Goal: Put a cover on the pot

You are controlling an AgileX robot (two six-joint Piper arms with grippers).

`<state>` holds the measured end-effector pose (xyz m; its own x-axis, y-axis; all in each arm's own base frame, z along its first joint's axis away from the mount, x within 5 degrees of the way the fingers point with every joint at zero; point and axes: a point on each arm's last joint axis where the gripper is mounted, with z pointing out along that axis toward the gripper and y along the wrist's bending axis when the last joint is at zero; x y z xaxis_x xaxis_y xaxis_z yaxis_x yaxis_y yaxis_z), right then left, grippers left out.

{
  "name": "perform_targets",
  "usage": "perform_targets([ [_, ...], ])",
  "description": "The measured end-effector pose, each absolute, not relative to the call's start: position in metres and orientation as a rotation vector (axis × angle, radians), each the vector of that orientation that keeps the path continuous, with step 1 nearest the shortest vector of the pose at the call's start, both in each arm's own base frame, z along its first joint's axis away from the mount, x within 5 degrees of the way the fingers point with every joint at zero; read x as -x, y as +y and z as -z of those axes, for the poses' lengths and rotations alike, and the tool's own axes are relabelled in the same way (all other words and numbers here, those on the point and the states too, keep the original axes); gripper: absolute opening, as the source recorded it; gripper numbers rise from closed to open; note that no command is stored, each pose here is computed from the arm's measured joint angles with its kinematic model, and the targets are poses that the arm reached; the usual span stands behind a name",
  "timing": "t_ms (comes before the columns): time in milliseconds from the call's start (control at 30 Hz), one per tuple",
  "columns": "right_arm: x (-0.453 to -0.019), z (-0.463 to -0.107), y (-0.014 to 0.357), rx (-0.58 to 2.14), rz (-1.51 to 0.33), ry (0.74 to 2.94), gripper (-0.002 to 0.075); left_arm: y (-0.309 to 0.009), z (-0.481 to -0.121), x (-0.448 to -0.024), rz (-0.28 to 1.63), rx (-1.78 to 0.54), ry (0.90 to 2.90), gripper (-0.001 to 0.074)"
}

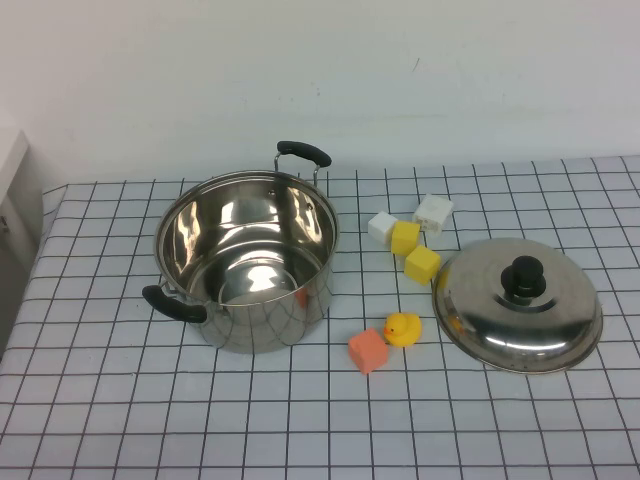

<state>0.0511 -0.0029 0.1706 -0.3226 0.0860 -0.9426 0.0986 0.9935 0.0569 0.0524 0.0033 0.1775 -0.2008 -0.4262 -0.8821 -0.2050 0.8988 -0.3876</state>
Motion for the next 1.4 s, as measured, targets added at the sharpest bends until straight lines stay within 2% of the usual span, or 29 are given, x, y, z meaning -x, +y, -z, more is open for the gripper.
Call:
perform_targets([
  [233,-0.051,-0.171,-0.003,-0.133,0.013,1.901,0.0029,0.004,-0.177,-0.052,0.200,0.467,1.788,-0.0002],
  [533,-0.051,-0.171,-0.002,-0.147,-0.011,1.900,0.0029,0.000,-0.177,-0.052,0.229,0.347,1.818,-0.0002],
  [633,-0.052,-0.171,0.003,-0.246,-0.160,1.885,0.0029,0.000,-0.177,-0.052,0.230,0.341,1.820,-0.0002],
  [833,-0.052,-0.175,0.018,-0.523,-0.621,1.809,0.0029,0.000,-0.177,-0.052,0.230,0.341,1.820,-0.0002],
  [933,-0.053,-0.176,0.021,-0.574,-0.707,1.780,0.0029,0.000,-0.177,-0.052,0.230,0.341,1.820,-0.0002],
  [1067,-0.053,-0.179,0.019,-0.587,-0.710,1.749,0.0029,0.000,-0.177,-0.052,0.230,0.341,1.820,-0.0002],
  [1400,-0.054,-0.182,0.018,-0.279,-0.459,1.751,0.0029,0.000,-0.177,-0.052,0.230,0.341,1.820,-0.0002],
])
